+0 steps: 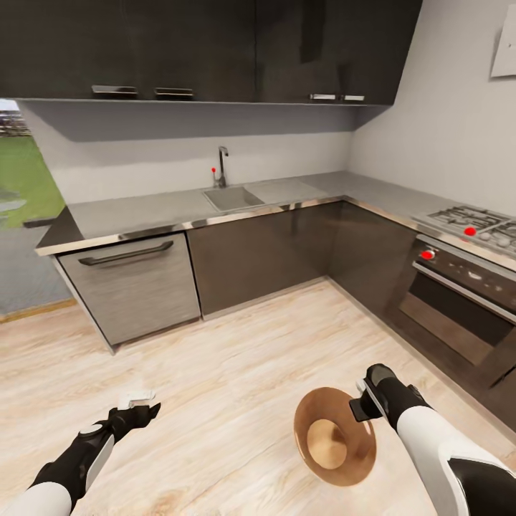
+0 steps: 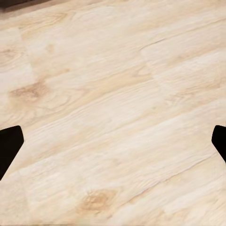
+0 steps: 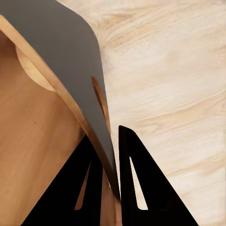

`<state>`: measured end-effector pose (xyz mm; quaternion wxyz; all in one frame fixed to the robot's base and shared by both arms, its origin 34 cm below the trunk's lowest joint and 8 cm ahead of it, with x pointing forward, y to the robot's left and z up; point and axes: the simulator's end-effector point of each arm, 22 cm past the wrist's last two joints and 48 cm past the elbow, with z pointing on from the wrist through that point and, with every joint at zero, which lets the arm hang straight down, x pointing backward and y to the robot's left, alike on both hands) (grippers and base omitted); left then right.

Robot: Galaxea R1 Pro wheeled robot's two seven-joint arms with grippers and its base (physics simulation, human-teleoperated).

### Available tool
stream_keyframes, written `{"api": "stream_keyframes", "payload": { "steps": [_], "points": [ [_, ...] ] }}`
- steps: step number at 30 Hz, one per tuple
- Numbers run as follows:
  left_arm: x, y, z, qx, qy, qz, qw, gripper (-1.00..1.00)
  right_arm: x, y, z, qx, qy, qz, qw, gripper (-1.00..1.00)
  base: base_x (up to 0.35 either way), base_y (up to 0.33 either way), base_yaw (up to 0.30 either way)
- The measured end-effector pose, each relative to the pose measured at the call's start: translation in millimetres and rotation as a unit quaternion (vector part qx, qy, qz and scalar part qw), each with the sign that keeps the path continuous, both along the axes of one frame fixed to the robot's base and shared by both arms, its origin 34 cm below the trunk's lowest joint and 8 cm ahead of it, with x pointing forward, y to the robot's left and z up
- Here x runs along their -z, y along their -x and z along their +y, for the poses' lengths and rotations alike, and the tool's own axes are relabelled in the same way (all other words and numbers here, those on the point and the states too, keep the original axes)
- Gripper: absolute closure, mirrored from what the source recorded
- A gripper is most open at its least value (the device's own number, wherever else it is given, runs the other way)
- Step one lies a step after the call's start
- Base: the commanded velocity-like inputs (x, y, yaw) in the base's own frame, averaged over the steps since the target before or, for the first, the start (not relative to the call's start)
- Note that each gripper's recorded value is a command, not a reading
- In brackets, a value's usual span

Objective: Put the three can of soda from the living room inside the tash can in the kitchen.

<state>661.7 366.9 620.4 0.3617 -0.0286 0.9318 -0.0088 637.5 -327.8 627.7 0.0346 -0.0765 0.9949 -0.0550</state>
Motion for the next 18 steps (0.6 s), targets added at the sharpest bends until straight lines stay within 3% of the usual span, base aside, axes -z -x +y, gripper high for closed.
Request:
{"api": "stream_keyframes", "payload": {
  "steps": [7, 18],
  "points": [
    [0.1, 0.1, -0.1, 0.000, 0.000, 0.000, 1.0000, -1.00, -0.2, -0.2, -1.3, -0.003, 0.004, 0.000, 1.0000, 1.00, -0.004, 0.073, 0.245],
    [0.5, 0.3, -1.1, 0.001, 0.000, 0.001, 1.0000, -1.00, 0.0, -0.2, 0.8, 0.000, 0.000, 0.000, 1.0000, 1.00, -0.109, 0.226, 0.245]
  ]
}}
